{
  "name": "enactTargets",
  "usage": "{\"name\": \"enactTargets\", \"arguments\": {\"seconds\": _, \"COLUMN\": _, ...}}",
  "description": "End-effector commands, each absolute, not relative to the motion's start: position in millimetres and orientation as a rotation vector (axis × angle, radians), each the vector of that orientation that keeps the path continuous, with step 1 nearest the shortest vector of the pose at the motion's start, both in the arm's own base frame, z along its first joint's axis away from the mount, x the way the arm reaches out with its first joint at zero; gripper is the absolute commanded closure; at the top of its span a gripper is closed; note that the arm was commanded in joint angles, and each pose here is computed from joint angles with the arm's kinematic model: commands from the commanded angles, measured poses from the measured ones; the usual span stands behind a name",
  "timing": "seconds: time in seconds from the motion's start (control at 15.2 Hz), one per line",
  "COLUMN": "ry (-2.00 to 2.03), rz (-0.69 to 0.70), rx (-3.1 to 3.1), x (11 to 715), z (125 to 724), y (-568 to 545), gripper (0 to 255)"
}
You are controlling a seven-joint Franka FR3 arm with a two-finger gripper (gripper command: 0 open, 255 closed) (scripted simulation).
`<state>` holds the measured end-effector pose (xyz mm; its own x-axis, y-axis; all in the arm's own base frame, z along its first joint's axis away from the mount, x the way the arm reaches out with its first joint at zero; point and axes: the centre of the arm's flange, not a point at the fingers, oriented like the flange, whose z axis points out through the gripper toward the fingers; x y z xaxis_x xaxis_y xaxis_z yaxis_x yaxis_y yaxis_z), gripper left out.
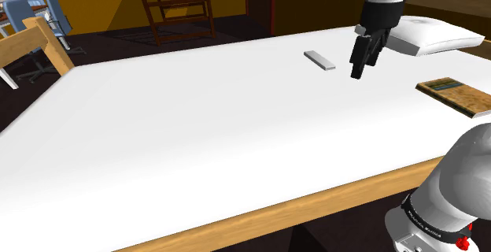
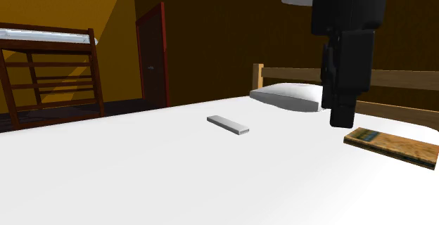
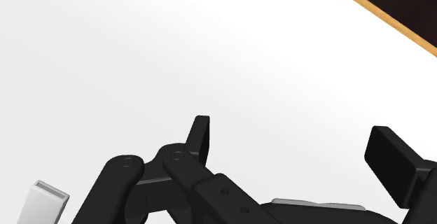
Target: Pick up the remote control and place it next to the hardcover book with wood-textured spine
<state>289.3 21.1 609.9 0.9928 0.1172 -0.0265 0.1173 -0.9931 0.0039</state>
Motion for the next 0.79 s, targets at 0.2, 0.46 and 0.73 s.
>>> {"name": "enactTargets", "arguments": {"seconds": 0.2, "ry": 0.143, "rz": -0.037, "rx": 3.132, "x": 320, "z": 599, "y": 0, "gripper": 0}}
{"name": "enactTargets", "arguments": {"seconds": 0.46, "ry": 0.089, "rz": -0.031, "rx": 3.132, "x": 361, "z": 585, "y": -30, "gripper": 0}}
{"name": "enactTargets", "arguments": {"seconds": 0.73, "ry": 0.034, "rz": -0.026, "rx": 3.132, "x": 400, "z": 571, "y": -61, "gripper": 0}}
